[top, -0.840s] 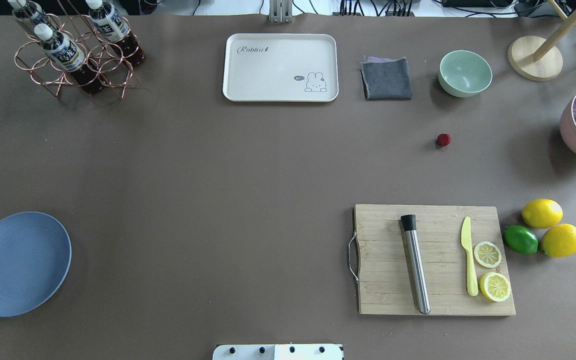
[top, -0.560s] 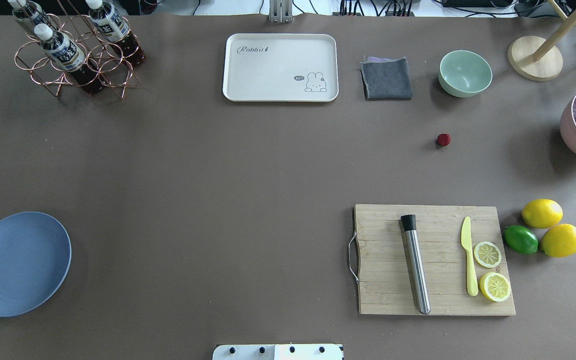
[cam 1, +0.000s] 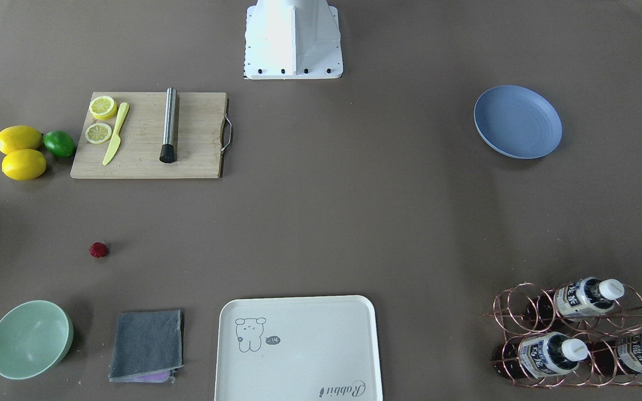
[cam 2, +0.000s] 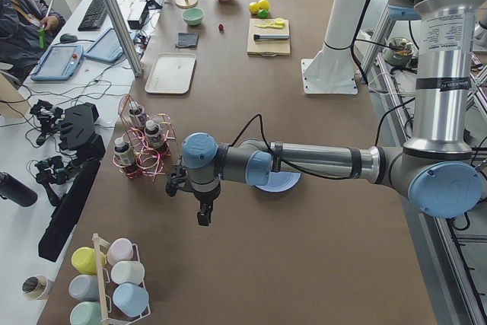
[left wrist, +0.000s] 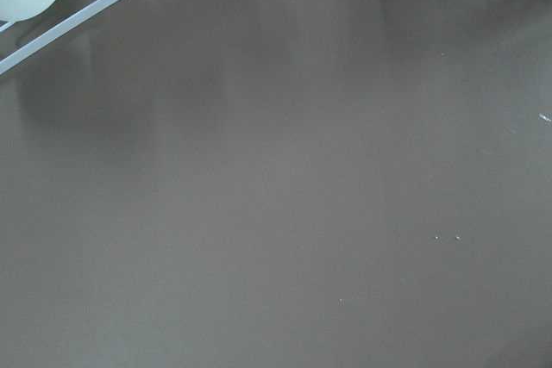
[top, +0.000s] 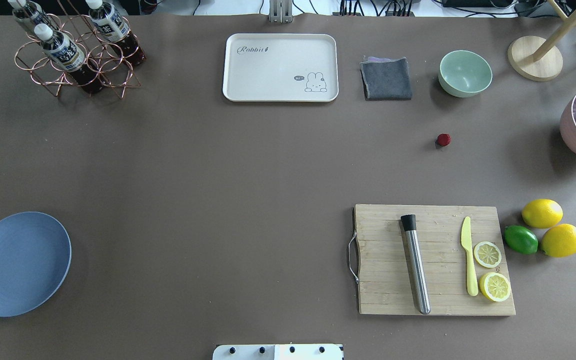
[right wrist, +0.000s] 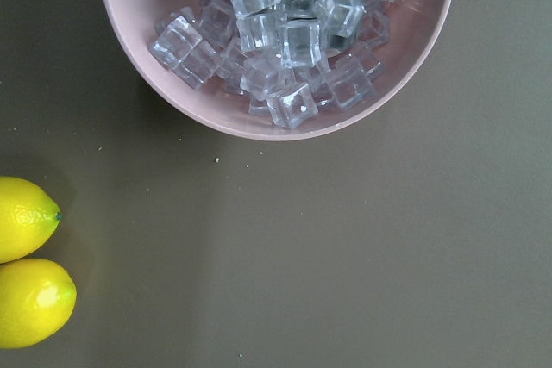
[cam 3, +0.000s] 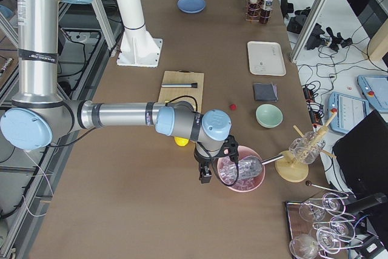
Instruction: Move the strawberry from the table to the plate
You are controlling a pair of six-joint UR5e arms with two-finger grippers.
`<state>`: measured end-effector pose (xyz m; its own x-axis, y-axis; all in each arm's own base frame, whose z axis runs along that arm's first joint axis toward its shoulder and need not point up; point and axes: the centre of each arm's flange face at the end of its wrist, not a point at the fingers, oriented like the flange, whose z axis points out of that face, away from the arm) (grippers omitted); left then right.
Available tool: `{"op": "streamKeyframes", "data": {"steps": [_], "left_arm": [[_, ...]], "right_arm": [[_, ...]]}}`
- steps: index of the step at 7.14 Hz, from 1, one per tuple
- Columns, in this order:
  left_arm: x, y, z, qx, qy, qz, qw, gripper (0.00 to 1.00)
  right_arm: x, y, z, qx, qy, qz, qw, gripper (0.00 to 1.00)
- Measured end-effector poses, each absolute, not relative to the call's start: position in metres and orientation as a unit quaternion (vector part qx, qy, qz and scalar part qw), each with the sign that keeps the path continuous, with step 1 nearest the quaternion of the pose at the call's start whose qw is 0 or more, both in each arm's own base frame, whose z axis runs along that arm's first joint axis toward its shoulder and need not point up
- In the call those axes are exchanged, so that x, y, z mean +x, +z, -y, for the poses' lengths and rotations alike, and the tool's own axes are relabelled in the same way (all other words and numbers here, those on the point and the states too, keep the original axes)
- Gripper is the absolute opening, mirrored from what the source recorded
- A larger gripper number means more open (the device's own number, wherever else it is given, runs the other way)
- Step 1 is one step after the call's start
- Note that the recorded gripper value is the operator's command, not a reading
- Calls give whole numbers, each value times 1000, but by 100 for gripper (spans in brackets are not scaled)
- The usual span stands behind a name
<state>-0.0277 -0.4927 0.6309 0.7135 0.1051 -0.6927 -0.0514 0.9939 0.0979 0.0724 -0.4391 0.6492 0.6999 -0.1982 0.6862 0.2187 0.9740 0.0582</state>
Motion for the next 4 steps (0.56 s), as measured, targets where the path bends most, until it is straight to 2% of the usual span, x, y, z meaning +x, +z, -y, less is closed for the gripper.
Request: {"op": "streamKeyframes", "data": {"steps": [4], "left_arm": [[-18,631,493,32,51,-376,925,98]], "right_arm": [[72,649,440,-13,-114,370,922,100]]}}
